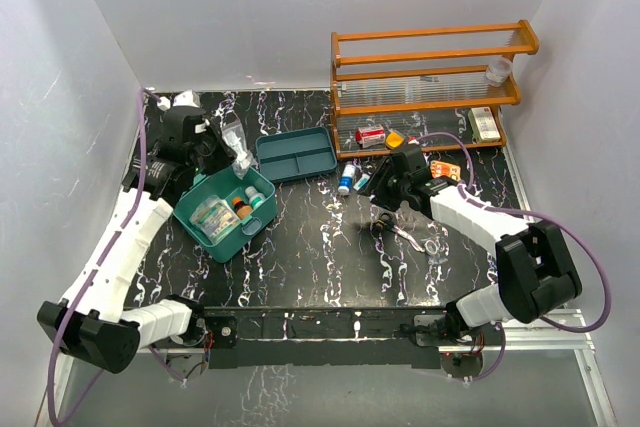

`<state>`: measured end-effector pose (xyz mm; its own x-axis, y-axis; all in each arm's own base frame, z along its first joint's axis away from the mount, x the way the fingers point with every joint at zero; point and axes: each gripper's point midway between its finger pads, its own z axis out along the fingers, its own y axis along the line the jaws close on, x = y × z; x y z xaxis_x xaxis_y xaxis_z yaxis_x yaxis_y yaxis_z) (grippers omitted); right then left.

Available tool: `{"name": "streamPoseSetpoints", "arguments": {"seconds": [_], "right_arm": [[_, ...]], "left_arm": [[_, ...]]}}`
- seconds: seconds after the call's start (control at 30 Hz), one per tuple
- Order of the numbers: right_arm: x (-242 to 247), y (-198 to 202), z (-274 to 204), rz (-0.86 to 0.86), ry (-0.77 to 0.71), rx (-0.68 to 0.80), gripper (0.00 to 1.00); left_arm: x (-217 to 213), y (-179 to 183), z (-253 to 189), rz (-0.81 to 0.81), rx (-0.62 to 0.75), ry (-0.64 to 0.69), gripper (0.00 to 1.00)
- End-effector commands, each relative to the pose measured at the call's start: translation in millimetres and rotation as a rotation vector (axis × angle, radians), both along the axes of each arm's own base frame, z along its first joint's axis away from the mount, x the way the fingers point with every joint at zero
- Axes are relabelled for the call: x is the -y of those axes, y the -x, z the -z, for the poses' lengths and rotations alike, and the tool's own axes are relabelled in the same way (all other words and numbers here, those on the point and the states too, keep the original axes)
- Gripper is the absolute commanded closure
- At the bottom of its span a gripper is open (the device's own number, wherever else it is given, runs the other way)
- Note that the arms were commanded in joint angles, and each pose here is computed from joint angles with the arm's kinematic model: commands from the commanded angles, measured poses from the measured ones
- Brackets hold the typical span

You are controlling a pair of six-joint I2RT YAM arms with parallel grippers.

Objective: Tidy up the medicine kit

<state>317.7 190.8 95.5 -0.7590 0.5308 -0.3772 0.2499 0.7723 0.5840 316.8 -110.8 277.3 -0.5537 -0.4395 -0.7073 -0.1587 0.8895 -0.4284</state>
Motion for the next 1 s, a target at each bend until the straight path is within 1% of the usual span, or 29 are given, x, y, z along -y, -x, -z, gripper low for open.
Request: {"name": "streamPoseSetpoints", "arguments": {"seconds": [0.0, 0.17, 0.33, 0.43, 0.5, 0.63, 0.77, 0.97], "right_arm": [[-12, -15, -20, -0.017, -0.043, 0.056, 0.56], [-16, -15, -18, -0.035, -0.047, 0.041, 0.56], [-17, -16, -16, -0.038, -0.048, 0.036, 0.56], [-19, -17, -16, -0.045, -0.053, 0.031, 0.56], [-19, -17, -15, -0.046, -0.053, 0.027, 0.56], [-20, -17, -12, -0.047, -0.054, 0.02, 0.56], [-21, -15, -9, -0.05, -0.058, 0.005, 0.56], [-22, -15, -7, -0.049, -0.061, -0.001, 0.56]], "left_arm": [[-1, 15, 31, 0.072, -0.142, 0.036, 1.0], [-16, 20, 54, 0.027, -0.226, 0.153, 1.0], [-18, 29, 84, 0.015, -0.311, 0.322, 1.0], [-21, 35, 99, -0.016, -0.354, 0.368, 1.0], [-27, 41, 110, -0.048, -0.387, 0.349, 1.0], [-45, 54, 130, -0.122, -0.431, 0.257, 1.0], [-51, 63, 139, -0.144, -0.453, 0.231, 1.0], [-71, 77, 147, -0.225, -0.482, 0.136, 1.0]]}}
